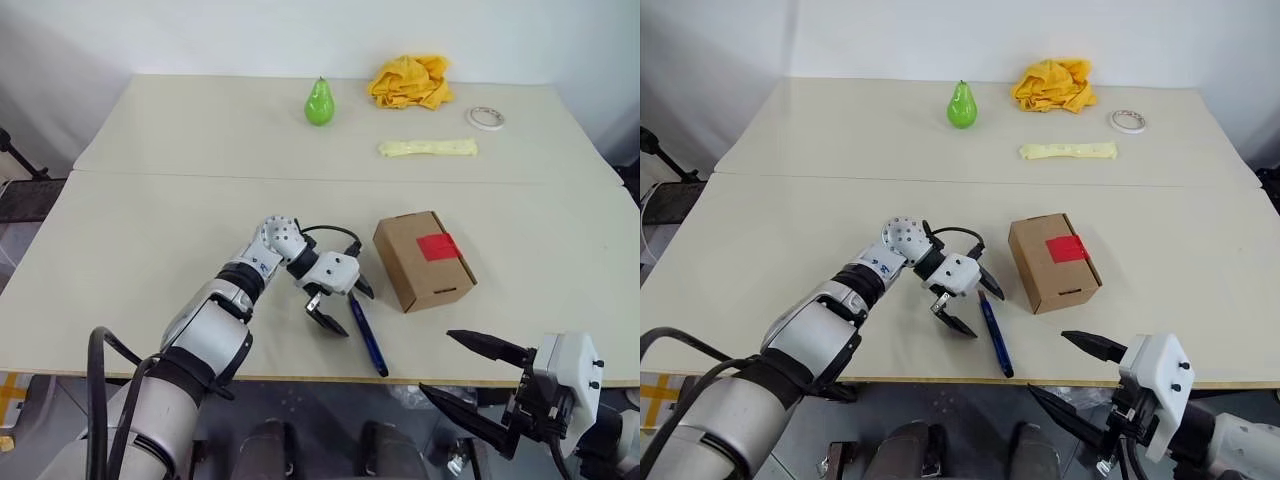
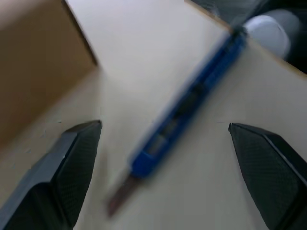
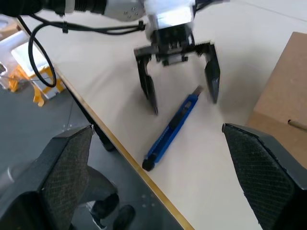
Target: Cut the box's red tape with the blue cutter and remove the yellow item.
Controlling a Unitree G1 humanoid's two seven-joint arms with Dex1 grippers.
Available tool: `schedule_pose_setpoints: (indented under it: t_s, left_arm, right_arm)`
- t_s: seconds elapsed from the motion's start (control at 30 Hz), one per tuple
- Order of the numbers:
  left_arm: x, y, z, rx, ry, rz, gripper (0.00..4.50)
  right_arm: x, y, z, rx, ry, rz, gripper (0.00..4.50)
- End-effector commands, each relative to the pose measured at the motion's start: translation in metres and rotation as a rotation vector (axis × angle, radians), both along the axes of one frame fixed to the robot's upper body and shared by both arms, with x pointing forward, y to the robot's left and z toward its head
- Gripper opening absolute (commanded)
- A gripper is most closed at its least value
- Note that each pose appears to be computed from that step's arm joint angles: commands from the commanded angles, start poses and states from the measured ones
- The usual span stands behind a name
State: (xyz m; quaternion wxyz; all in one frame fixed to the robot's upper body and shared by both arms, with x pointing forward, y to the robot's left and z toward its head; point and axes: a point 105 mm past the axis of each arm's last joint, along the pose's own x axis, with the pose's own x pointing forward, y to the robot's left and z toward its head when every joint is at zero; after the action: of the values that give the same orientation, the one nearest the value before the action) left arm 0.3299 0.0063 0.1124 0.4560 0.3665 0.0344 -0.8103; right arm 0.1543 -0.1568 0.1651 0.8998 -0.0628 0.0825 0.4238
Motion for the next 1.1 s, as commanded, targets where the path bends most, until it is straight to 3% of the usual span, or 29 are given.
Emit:
schedule_pose_setpoints:
  t_s: [0.03, 0.1, 0.2, 0.5, 0.83, 0.97, 1.1]
  left_arm:
    - [-0.011, 0.001, -0.007, 0.086, 0.084, -0.072, 4.50]
    - [-0.013, 0.000, -0.011, 0.102, 0.106, -0.067, 4.50]
    - [-0.013, 0.001, -0.016, 0.132, 0.133, -0.050, 3.91]
    - [-0.009, 0.023, -0.024, 0.209, 0.141, -0.004, 1.31]
    - [-0.004, 0.047, -0.029, 0.204, 0.159, 0.070, 1.31]
    - [-0.005, 0.053, -0.030, 0.192, 0.159, 0.079, 0.47]
    - [-0.006, 0.055, -0.030, 0.179, 0.168, 0.088, 0.47]
  right_arm:
    - [-0.001, 0.002, 0.007, -0.001, -0.025, 0.000, 4.47]
    - [0.000, 0.003, 0.007, 0.005, -0.023, -0.002, 4.47]
    - [0.001, 0.003, 0.007, 0.008, -0.022, -0.003, 4.50]
    - [0.006, 0.002, 0.008, 0.000, -0.029, 0.006, 4.50]
    - [0.010, 0.002, 0.007, -0.005, -0.029, 0.028, 4.50]
    - [0.013, 0.002, 0.007, -0.010, -0.030, 0.038, 4.50]
    - [0.016, 0.001, 0.007, -0.017, -0.031, 0.046, 4.50]
